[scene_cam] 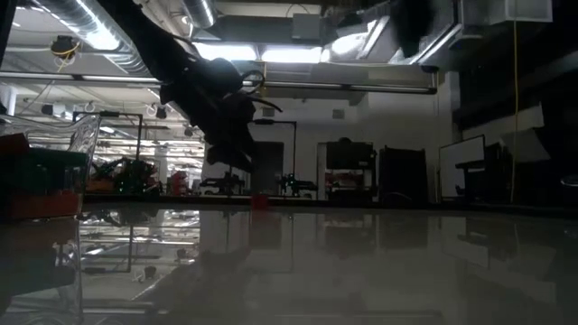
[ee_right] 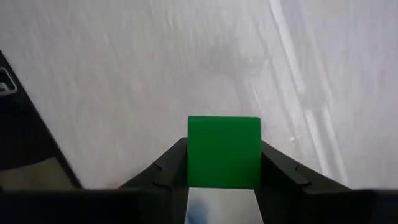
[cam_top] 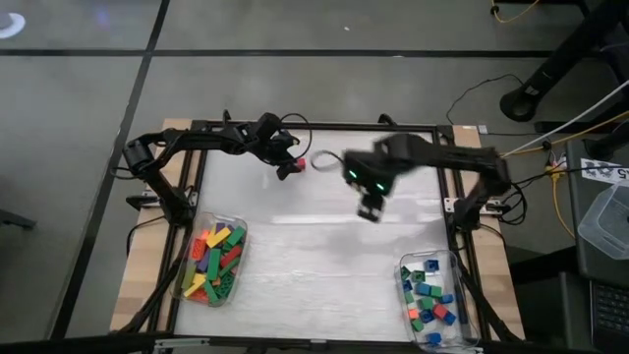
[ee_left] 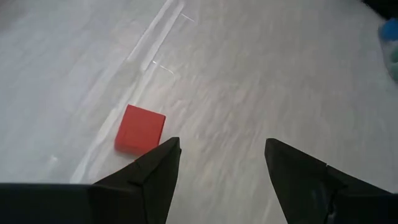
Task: Sort blocks by size
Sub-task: Put the small green wooden block into the right transparent bin, then put the small red wooden block into the right transparent bin
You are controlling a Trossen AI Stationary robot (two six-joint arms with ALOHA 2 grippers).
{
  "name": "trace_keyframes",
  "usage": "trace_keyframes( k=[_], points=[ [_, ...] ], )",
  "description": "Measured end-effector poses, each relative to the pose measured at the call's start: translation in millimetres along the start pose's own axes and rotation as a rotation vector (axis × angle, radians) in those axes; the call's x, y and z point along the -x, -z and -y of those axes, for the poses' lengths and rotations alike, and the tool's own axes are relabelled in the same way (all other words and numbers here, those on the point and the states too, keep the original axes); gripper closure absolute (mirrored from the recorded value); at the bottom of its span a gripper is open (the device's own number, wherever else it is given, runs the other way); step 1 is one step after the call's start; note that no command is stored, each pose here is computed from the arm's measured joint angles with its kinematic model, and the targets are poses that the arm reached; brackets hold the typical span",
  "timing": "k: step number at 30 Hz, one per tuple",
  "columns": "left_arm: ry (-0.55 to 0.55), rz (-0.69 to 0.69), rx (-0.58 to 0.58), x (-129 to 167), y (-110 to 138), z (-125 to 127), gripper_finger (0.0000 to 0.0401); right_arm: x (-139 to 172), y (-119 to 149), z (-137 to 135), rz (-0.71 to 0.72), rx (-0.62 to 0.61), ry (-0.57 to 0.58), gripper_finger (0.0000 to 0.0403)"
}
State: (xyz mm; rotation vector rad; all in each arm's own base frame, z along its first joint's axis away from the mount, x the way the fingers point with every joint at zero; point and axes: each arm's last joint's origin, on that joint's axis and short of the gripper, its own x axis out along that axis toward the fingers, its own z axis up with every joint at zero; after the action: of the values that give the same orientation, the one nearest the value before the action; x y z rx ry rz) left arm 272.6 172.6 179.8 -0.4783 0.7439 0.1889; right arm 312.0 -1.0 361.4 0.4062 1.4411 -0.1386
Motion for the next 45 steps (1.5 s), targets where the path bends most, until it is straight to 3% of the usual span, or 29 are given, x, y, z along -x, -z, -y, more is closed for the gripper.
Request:
trace_keyframes(
  k=[10,17,21,26,33,37,41,45],
  points=[
    [-0.019,0.000,-0.034,-0.1,0.0,-0.6,0.0176,-34.4,135.1,-64.3,-0.147,-0.321,0.131,0.0263],
    [-0.020,0.001,-0.047,-0.1,0.0,-0.8,0.0176,-64.2,184.9,-101.4,-0.205,-0.284,0.143,0.0262],
    [-0.021,0.000,-0.075,-0.1,0.0,-0.8,0.0176,-76.5,195.7,-109.2,-0.198,-0.347,0.199,0.0244],
    [-0.021,-0.003,-0.111,-0.3,0.5,-0.9,0.0176,-88.6,196.9,-114.5,-0.209,-0.383,0.264,0.0190],
    [-0.025,-0.015,-0.164,-0.4,1.6,-1.1,0.0176,-94.1,194.9,-117.4,-0.224,-0.250,0.254,0.0148],
    [-0.103,-0.047,-0.221,-2.2,4.3,0.9,0.0176,-93.4,194.8,-117.0,-0.218,-0.229,0.252,0.0147],
    [-0.215,-0.073,-0.329,-6.6,8.1,6.3,0.0176,-93.7,192.2,-115.8,-0.133,-0.151,0.279,0.0148],
    [-0.248,-0.084,-0.383,-9.5,9.1,12.8,0.0176,-93.5,185.0,-112.7,-0.018,-0.056,0.325,0.0149]
  ],
)
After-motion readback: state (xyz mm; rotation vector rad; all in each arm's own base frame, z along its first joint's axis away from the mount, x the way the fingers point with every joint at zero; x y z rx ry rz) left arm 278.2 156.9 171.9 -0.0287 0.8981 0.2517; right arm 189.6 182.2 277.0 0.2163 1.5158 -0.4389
